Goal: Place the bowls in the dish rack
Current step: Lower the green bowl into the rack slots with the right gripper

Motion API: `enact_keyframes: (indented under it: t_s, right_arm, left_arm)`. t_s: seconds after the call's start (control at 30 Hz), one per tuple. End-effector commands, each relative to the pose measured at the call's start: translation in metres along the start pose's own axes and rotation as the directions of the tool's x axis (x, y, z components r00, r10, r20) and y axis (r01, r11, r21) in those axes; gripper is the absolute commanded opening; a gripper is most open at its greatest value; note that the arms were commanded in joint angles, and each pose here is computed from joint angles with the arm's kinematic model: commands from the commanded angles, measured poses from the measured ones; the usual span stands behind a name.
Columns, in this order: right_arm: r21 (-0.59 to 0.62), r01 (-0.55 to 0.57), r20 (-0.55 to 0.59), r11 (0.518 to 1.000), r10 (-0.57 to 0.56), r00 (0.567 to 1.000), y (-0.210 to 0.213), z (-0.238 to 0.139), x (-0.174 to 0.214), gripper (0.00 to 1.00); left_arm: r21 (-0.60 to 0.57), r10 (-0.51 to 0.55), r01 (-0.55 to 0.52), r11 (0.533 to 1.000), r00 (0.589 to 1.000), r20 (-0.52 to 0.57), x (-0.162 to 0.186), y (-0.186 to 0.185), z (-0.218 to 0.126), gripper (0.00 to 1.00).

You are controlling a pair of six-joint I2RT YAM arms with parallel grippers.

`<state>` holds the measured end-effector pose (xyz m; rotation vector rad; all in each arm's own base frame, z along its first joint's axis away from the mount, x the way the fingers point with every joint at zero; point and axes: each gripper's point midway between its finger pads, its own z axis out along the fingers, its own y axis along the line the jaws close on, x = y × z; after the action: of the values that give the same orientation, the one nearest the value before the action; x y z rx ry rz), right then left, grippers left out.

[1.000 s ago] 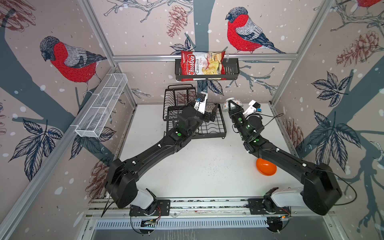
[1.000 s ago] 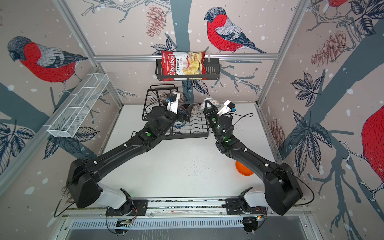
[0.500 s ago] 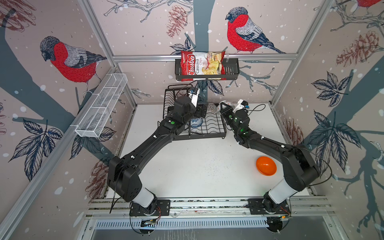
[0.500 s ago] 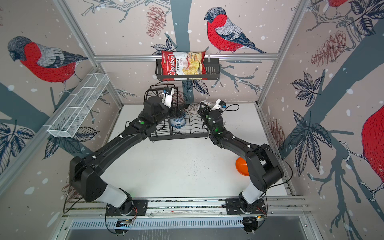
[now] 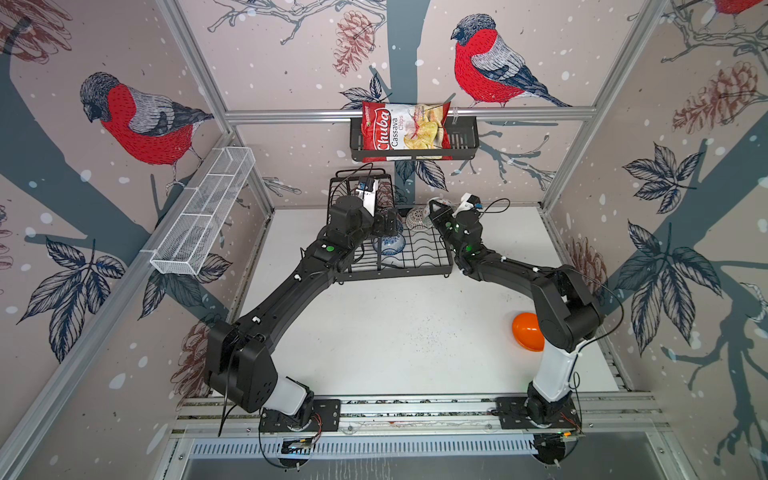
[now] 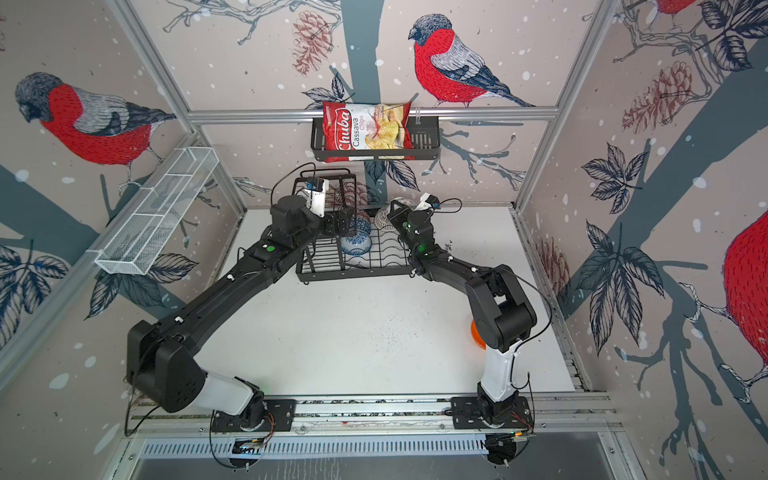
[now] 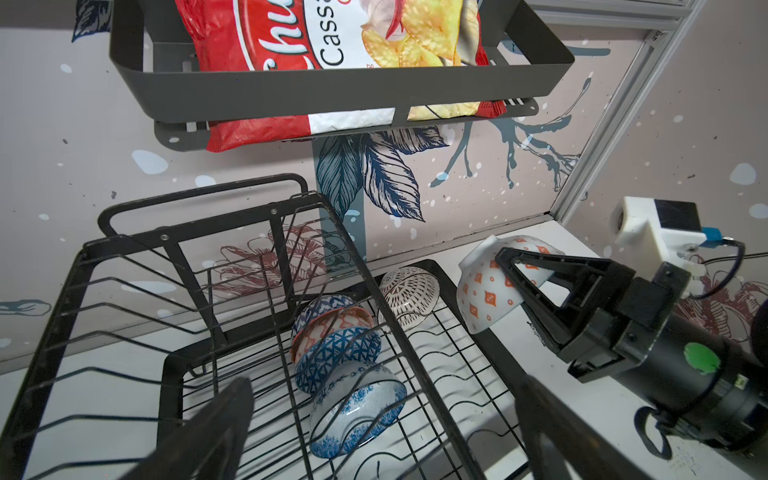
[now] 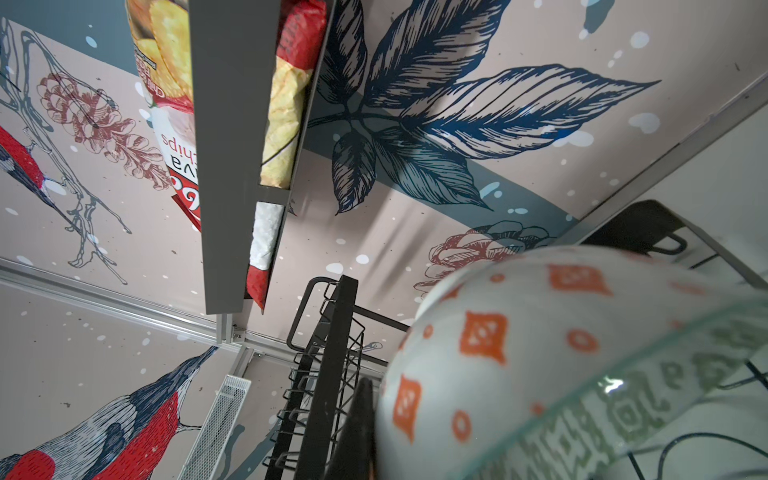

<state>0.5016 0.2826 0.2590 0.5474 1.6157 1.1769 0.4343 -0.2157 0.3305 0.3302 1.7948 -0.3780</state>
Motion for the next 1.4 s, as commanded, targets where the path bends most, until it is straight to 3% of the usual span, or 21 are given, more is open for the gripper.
enact_keyframes:
  t_s: [0.0,0.77,1.37]
  right_arm:
    - [-0.037,0.001,0.03,0.999,0.0,1.0,0.006,0.004,-0.007,0.0]
    - [0.003,-0.052,-0.024,0.999,0.052,0.998,-0.035,0.035,0.027,0.0]
    - [-0.041,-0.084,-0.044,0.996,0.082,0.996,-0.051,0.057,0.051,0.0]
  left_arm:
    - [0.012,0.031,-0.031,0.999,0.998,0.059,-0.012,-0.002,-0.003,0.98]
    - [0.053,0.008,-0.011,0.999,0.999,0.054,-0.007,-0.006,-0.001,0.98]
    - [0.054,-0.012,0.009,0.998,0.999,0.052,-0.007,-0.006,-0.003,0.98]
